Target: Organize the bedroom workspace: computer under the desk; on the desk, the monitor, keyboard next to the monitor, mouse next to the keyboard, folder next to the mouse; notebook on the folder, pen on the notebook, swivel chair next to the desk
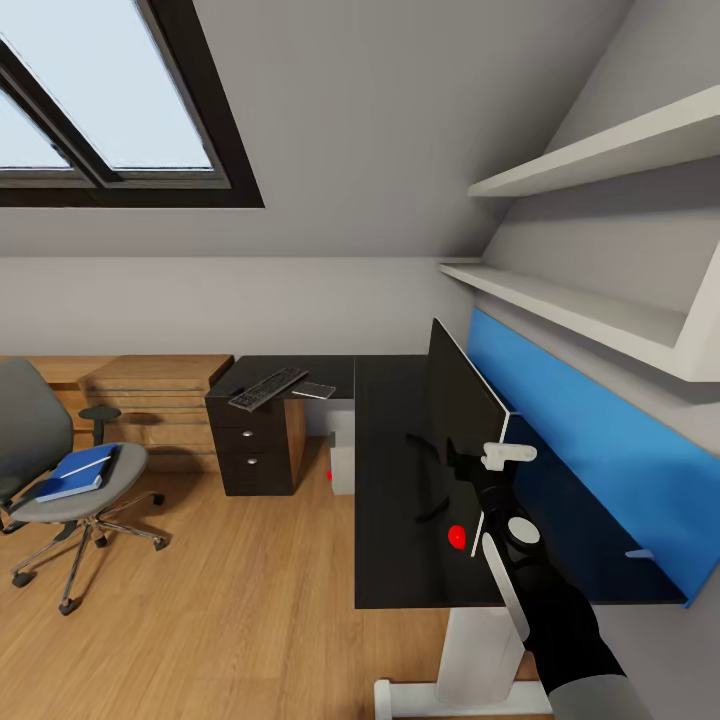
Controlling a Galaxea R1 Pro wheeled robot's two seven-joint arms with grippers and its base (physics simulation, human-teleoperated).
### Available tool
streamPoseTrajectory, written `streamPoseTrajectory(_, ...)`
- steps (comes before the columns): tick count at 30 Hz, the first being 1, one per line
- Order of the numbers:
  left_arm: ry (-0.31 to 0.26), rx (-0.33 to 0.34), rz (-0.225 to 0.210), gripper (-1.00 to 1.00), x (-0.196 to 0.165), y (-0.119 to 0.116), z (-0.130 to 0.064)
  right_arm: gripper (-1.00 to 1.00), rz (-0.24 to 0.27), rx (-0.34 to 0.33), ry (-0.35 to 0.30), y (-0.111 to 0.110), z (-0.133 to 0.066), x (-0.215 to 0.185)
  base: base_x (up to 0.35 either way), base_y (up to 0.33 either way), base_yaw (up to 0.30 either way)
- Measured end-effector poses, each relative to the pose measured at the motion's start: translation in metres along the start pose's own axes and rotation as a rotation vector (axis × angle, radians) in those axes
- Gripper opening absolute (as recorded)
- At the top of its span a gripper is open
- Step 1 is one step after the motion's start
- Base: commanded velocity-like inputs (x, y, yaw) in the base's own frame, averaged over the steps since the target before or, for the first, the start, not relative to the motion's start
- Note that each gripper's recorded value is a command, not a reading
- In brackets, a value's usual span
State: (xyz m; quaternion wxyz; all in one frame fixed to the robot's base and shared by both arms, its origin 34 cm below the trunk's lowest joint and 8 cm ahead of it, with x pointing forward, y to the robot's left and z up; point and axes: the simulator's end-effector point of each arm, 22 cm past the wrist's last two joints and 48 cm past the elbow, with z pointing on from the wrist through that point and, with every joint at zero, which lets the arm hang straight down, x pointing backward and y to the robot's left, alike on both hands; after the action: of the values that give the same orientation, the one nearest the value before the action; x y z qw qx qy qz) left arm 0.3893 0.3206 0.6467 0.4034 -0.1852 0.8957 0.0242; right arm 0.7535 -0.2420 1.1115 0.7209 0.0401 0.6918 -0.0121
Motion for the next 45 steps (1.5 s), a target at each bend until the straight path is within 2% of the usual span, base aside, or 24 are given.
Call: streamPoseTrajectory(45, 0.000, -0.001, -0.001, 1.00, 0.0000, 0.0003, 0.0000, 1.00, -0.002, 0.000, 0.013, 0.0001, 0.0002, 0.0066, -0.018, 0.000, 0.000)
